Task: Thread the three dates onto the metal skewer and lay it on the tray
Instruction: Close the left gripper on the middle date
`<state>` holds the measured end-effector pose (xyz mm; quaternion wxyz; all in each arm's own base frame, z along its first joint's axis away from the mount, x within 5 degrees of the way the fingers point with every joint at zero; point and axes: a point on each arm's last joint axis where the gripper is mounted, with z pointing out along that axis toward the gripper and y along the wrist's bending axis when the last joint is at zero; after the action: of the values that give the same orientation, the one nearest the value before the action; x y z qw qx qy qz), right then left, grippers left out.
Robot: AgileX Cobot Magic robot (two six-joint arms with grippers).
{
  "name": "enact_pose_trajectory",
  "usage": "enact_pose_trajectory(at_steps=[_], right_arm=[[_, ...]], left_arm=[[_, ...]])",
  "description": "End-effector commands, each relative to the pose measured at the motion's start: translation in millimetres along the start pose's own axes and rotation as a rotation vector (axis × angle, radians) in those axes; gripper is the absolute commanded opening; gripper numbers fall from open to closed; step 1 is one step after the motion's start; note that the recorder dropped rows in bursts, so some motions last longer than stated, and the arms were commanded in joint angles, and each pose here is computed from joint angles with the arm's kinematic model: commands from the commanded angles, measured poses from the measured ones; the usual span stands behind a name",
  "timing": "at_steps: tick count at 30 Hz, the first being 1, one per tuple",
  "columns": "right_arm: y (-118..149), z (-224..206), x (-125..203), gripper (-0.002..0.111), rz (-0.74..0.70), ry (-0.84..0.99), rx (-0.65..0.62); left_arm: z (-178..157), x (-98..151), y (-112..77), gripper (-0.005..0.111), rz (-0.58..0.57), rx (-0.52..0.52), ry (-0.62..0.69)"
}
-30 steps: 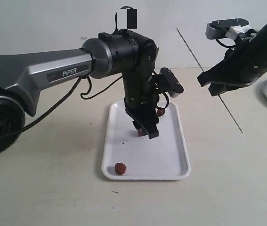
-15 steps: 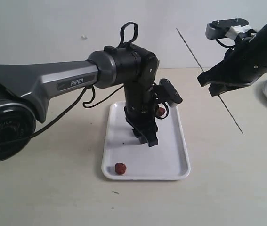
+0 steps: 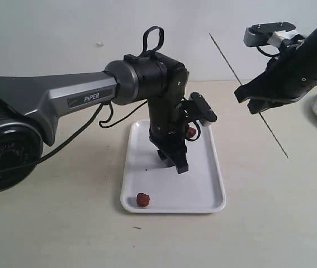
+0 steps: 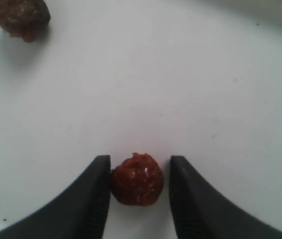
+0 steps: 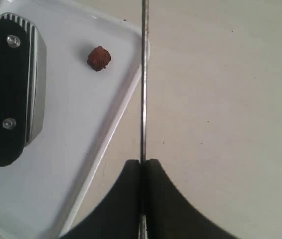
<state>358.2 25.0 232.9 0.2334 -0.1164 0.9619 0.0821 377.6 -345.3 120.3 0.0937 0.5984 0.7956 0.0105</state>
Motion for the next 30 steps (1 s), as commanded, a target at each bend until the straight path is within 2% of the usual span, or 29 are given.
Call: enact_pose_trajectory(at_steps=[1,19,26,30], right_arm=[[-1.6,-2.4,-3.0,0.0,-0.002,-0.016,0.003],[-0.7,-2.8,-3.9,0.0,0.012,-0.025,-0.006],[-0.7,-2.8,-3.9,0.0,0.012,-0.025,-0.006],[-0.7,-2.8,-3.9,0.0,0.012,-0.025,-0.006]], left_arm=[[3.8,-0.8,0.5,0.039,-0.012,0.0,-0.009],[3.8,-1.3,1.1,0.038,-0.031,-0.005,-0.015],[3.8,-1.3,1.1,0.022,-0.032,-0.005,-0.015],[3.8,-1.3,1.1,0.023,-0.042,-0.005,-0.015]])
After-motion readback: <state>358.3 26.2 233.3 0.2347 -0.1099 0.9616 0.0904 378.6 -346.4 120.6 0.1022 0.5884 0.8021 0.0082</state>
